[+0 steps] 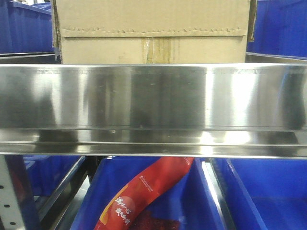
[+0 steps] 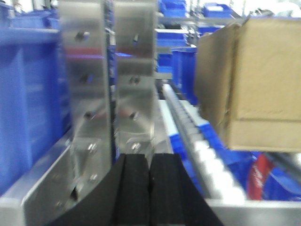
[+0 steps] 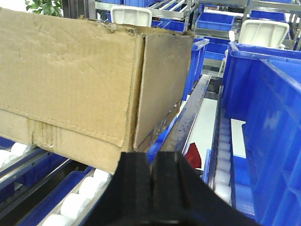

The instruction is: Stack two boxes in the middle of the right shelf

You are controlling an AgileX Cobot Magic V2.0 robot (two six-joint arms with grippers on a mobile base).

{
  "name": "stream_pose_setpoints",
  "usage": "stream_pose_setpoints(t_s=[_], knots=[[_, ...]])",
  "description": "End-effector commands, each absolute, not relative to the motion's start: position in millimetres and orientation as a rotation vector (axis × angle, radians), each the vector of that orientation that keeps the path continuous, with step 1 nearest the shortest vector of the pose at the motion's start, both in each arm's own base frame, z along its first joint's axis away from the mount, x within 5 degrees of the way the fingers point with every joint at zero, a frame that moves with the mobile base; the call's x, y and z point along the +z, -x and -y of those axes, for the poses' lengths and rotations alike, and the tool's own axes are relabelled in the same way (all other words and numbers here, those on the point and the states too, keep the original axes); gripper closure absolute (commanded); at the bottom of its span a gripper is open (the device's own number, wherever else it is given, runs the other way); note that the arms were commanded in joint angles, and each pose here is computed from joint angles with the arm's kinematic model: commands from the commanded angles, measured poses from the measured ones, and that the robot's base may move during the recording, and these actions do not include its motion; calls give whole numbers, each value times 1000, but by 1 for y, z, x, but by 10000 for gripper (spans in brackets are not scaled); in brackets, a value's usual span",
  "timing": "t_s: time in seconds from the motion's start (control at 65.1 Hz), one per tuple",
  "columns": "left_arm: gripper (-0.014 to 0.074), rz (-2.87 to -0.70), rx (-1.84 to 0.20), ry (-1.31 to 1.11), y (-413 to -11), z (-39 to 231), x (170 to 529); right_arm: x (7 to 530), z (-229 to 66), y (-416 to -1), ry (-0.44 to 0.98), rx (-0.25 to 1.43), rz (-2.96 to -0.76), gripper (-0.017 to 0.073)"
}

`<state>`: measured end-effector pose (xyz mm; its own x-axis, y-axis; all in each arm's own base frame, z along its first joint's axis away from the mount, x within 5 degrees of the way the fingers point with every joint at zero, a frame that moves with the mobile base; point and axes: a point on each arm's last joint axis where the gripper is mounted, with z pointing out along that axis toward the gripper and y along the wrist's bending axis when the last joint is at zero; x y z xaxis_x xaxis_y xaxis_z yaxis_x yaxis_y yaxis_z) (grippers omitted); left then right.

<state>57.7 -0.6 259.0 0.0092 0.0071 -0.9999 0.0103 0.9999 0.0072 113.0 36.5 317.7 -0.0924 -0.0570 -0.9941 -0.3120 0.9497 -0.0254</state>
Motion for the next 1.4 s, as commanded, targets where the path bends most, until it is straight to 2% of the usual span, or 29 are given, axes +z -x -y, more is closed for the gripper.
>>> stream_pose_setpoints(t_s=[0.0, 0.092, 0.138, 0.184, 1.091, 1.244, 1.382], knots=[[705, -1487, 7, -2, -56, 0, 242, 320, -36, -112, 286, 206, -1626, 721], [705, -1436, 10, 0, -56, 0, 219, 320, -36, -112, 286, 206, -1626, 721], [705, -1393, 11, 1, -55, 0, 221, 320, -36, -112, 286, 206, -1626, 721], [705, -1484, 10, 0, -56, 0, 213, 320, -36, -112, 286, 206, -1626, 721], [705, -1470, 10, 0, -56, 0, 214, 318, -36, -112, 286, 208, -1640, 721], [705, -1470, 10, 0, -56, 0, 214, 308, -26, -98, 243, 175, -1611, 721], [705, -1470, 10, 0, -56, 0, 214, 287, -13, -81, 148, 101, -1581, 721]])
